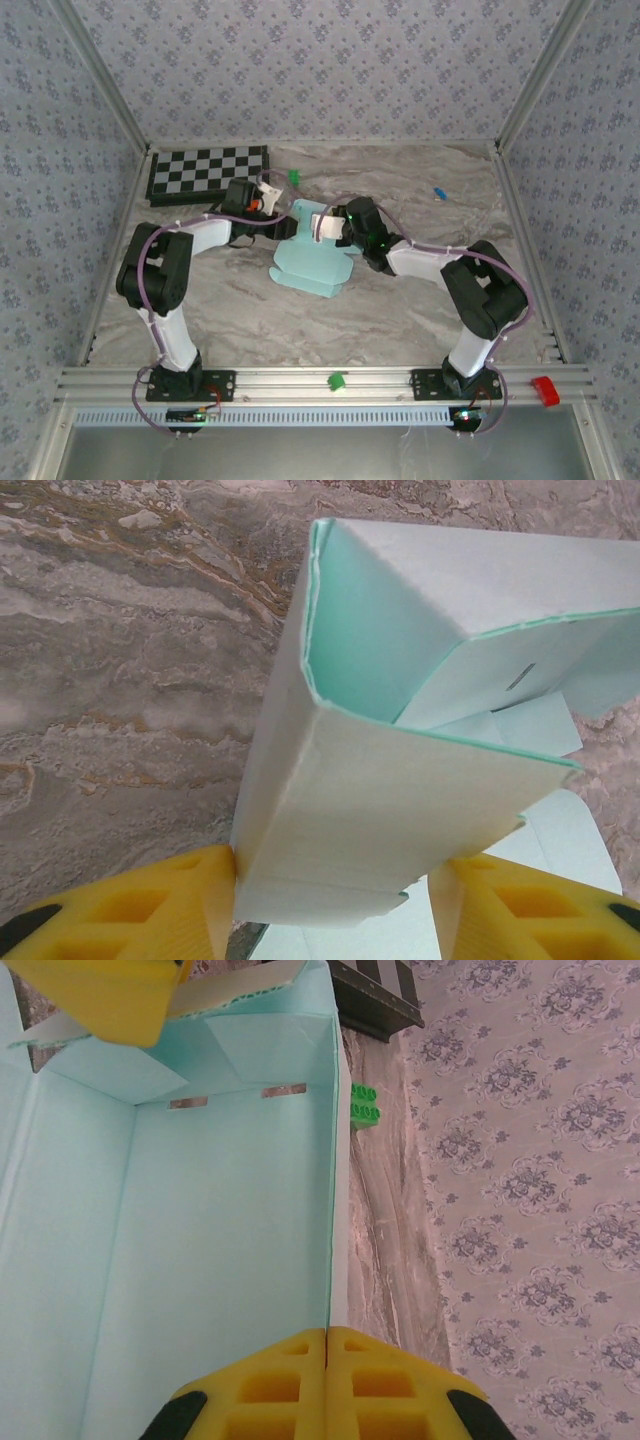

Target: Fold the paper box

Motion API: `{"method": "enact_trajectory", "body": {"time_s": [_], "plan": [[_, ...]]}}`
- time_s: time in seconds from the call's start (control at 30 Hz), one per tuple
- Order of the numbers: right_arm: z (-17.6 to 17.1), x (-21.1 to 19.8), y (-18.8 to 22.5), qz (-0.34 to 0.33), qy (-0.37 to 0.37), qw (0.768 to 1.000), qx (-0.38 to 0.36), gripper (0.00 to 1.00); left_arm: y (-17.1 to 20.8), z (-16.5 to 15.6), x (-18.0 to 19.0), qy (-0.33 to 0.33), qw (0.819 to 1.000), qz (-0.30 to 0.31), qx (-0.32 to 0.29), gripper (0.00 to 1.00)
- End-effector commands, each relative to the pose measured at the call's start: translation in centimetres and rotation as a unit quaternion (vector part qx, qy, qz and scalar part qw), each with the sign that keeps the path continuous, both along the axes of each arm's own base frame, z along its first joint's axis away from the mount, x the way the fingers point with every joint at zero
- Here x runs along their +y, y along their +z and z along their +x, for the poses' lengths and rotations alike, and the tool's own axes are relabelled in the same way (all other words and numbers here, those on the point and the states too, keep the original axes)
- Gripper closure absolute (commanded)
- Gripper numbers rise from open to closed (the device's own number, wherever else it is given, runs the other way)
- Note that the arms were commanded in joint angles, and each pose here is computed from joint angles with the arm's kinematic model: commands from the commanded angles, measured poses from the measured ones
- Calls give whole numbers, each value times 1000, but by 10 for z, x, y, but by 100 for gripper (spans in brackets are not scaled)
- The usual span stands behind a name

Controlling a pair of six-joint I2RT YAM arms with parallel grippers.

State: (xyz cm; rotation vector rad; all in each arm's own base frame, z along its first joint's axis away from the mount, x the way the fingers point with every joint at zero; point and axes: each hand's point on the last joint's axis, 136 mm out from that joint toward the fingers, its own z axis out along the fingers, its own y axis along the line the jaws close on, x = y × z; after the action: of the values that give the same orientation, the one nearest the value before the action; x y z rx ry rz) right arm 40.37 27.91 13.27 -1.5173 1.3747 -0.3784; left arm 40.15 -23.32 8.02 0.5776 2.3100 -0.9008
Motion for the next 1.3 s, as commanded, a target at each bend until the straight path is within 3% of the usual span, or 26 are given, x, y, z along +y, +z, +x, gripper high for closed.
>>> {"method": "enact_trajectory", "body": {"time_s": [0.0,0.33,0.8,1.03,1.27], "plan": [[-5,0,-16,-21,13,999,34,100,18,-3,-5,-25,999,-24,-25,49],[-4,1,-19,-25,12,999,43,100,30,-11,-11,-48,997,-48,-43,44],[-2,1,-19,-28,13,999,43,100,58,-14,20,-22,995,-71,-66,35],[-2,2,-21,-29,12,999,45,100,73,4,46,47,990,-103,-86,36],[-4,5,-20,-29,20,999,40,100,42,33,70,136,989,-48,-40,45]]}}
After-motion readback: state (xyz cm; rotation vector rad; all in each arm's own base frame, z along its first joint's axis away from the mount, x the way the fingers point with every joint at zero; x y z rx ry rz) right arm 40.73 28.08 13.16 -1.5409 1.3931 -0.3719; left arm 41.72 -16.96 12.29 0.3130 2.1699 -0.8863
